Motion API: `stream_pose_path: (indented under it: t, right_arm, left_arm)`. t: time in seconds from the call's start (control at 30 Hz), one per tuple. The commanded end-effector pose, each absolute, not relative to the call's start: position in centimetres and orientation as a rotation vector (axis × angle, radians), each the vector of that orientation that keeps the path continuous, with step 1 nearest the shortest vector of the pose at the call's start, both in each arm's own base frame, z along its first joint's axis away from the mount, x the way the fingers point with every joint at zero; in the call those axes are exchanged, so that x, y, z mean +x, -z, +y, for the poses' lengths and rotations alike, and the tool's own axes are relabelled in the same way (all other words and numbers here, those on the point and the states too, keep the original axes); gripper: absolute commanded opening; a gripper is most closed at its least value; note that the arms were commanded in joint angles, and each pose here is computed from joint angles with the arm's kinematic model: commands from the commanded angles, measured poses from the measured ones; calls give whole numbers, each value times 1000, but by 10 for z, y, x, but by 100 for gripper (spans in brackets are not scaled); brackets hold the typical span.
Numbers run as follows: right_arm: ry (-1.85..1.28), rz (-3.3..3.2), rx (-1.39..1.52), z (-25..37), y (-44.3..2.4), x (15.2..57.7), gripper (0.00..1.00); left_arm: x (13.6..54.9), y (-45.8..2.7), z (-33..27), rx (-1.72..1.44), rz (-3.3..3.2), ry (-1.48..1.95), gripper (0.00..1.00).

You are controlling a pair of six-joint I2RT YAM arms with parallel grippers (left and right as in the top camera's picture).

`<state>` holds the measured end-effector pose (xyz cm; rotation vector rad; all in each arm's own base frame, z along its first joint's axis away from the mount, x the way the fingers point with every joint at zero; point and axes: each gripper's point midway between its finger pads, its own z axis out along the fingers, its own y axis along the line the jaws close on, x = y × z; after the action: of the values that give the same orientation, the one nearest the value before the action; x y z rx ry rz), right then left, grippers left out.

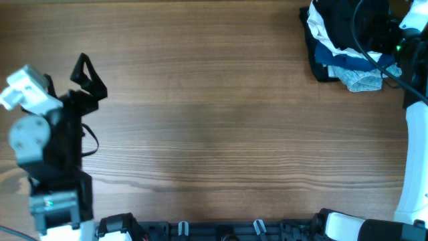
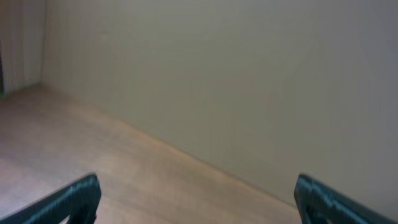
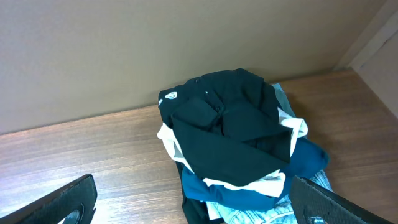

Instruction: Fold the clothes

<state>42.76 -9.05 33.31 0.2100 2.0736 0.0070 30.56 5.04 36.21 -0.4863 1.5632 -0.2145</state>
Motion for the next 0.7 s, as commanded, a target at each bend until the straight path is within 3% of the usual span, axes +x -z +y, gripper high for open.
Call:
stream_pose_path:
  t: [0.0, 0.67]
  right_arm:
    - [-23, 2067, 210, -89, -335, 427, 100]
    - [-23, 2067, 210, -89, -335, 427, 100]
  left_arm:
    - [294, -336, 42, -474, 1481, 259, 100]
    - [249, -249, 23, -408, 1407, 306, 100]
